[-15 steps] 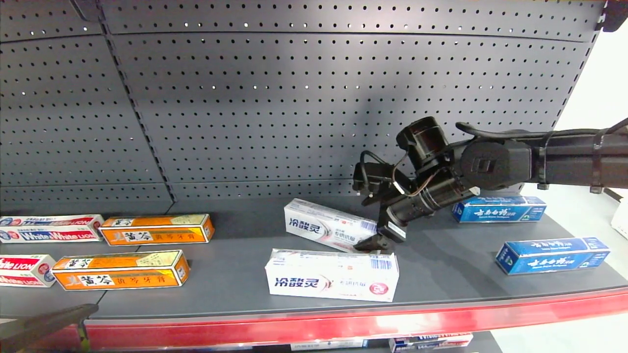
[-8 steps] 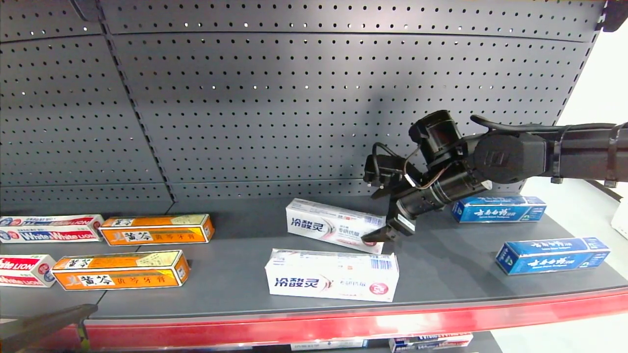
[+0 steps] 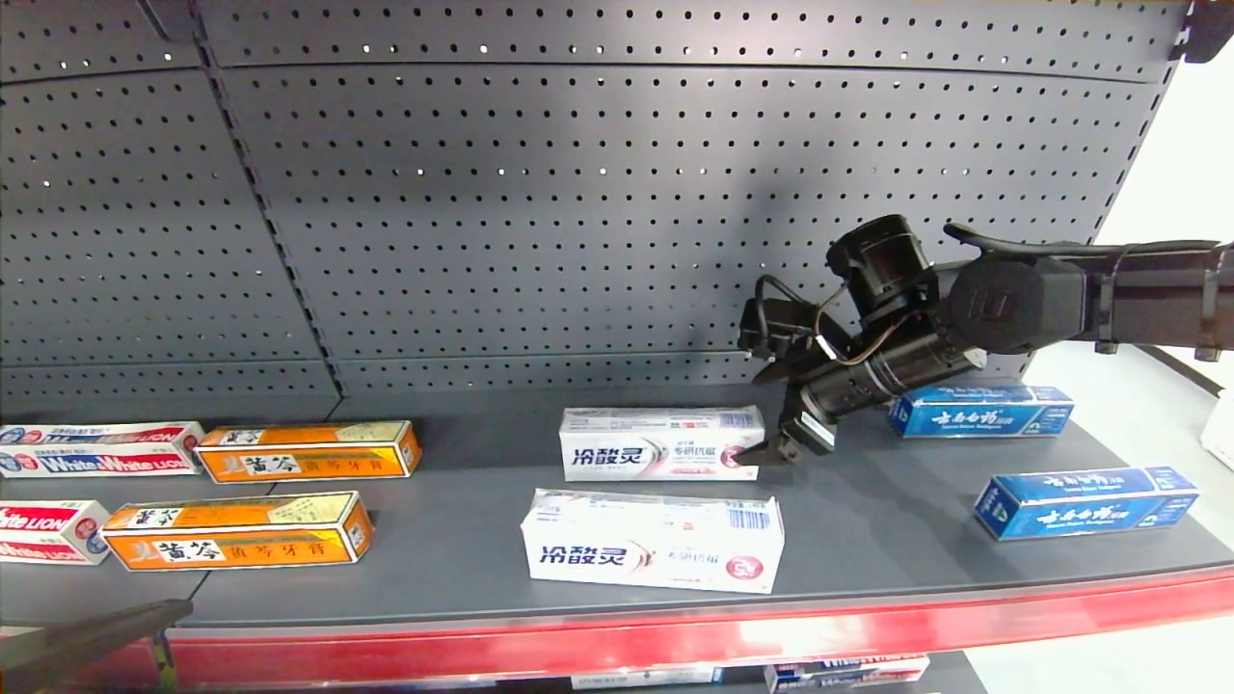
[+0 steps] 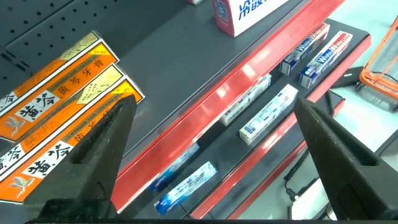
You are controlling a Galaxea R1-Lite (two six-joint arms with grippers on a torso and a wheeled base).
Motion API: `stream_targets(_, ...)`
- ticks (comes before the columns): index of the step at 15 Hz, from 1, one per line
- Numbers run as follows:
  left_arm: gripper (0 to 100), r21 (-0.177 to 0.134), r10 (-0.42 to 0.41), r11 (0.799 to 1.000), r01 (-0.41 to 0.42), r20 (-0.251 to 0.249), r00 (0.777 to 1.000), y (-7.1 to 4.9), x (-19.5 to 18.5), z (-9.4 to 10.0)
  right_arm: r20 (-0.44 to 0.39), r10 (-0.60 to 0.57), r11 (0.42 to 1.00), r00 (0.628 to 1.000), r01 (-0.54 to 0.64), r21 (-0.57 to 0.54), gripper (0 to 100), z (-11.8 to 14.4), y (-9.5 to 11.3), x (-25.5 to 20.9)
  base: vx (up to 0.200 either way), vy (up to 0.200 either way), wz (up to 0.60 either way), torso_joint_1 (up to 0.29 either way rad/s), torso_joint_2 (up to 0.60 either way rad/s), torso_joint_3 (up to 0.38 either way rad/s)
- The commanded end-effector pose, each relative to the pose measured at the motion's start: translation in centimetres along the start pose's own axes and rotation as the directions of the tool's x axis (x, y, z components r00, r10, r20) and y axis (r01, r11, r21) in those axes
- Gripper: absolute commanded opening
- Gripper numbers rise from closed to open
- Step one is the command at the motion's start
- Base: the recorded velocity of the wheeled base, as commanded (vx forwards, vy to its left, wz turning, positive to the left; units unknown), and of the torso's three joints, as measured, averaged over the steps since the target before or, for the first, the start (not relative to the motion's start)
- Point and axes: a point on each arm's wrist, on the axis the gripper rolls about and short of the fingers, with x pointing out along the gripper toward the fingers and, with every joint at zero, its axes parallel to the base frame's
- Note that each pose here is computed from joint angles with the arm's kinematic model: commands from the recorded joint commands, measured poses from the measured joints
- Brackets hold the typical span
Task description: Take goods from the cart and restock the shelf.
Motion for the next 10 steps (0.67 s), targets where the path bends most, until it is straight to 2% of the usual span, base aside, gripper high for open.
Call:
stream_targets(1, 100, -0.002, -0.002, 1.0, 0.002, -0.004, 1.0, 0.0, 0.1, -0.1, -0.006, -0.005, 1.0, 1.0, 0.005, 0.006, 100, -0.3, -0.2, -0.1, 0.0, 0.0, 0.0, 0.0, 0.0, 0.0)
stream_targets(7, 100, 0.003, 0.004, 1.0, -0.004, 0.008, 1.0, -0.1, -0.2, -0.1, 0.029, -0.025, 1.0, 0.999, 0.025, -0.014, 100, 0.8, 0.2, -1.9, 0.0, 0.0, 0.0, 0.0, 0.0, 0.0)
stream_targets(8, 100, -0.01, 0.005, 1.0, -0.005, 0.012, 1.0, -0.1, -0.2, -0.1, 0.079, -0.071, 0.997, 0.994, 0.073, -0.03, 100, 2.0, 0.4, -4.7, 0.0, 0.0, 0.0, 0.0, 0.0, 0.0)
stream_targets(10, 100, -0.006, 0.01, 1.0, -0.01, 0.034, 0.999, 0.1, -0.4, 0.7, 0.146, -0.14, 0.989, 0.979, 0.145, -0.025, 100, 3.1, 0.4, -7.6, 0.0, 0.0, 0.0, 0.0, 0.0, 0.0)
